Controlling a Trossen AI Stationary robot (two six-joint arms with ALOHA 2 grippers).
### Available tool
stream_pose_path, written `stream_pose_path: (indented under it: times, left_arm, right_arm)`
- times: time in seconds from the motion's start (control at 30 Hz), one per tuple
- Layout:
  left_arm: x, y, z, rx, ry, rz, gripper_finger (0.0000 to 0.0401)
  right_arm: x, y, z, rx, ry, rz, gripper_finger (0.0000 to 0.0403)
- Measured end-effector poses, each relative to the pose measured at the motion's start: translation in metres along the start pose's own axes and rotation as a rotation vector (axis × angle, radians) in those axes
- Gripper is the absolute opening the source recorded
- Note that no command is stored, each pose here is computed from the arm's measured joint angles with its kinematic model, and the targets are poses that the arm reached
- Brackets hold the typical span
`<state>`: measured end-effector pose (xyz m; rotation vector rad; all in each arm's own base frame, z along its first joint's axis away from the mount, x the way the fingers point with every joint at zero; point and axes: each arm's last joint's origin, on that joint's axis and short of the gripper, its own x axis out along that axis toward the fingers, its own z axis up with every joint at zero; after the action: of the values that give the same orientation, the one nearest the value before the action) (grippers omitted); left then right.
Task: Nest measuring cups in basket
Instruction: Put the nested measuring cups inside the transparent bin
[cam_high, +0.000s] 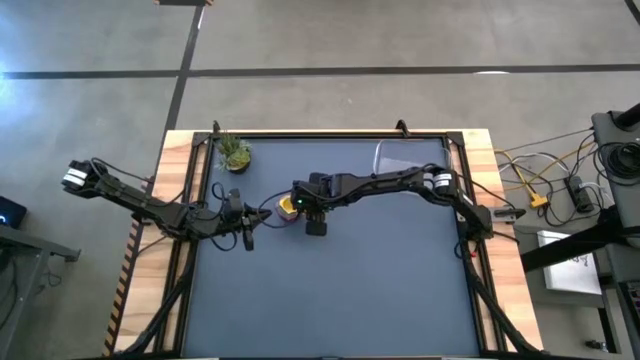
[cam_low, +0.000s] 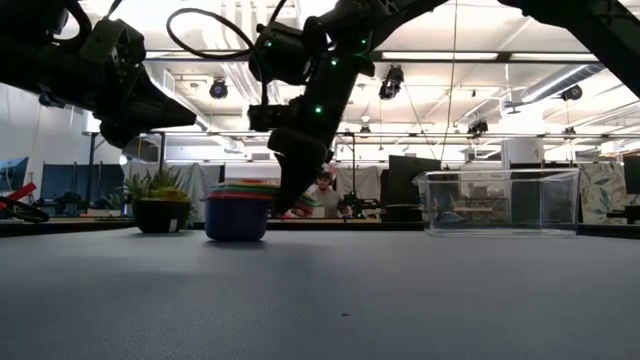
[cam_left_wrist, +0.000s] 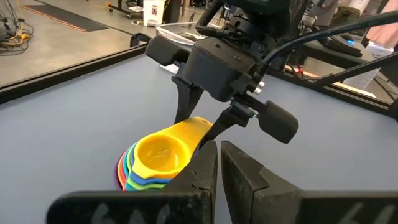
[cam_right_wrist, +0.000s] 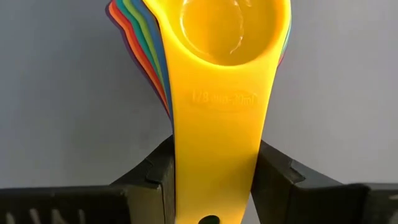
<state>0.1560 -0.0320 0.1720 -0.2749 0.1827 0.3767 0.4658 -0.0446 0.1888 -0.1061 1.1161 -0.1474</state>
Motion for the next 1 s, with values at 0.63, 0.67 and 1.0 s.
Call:
stream_pose_path:
  times: [0.63, 0.67, 1.0]
  left_arm:
    - [0.0, 0.0, 0.0, 0.001, 0.004, -0.006, 0.0004]
    - [0.0, 0.0, 0.0, 0.001, 0.004, -0.006, 0.0004]
    - [0.0, 0.0, -0.001, -0.003, 0.008, -0.006, 0.0004]
  right_arm:
    - [-0.08, -0.021, 0.016, -0.022, 0.02, 0.005, 0.0134]
    - [-0.087, -0.025, 0.014, -0.016, 0.024, 0.007, 0.0134]
    - [-0.172, -0.055, -0.038, 0.012, -0.014, 0.045, 0.0134]
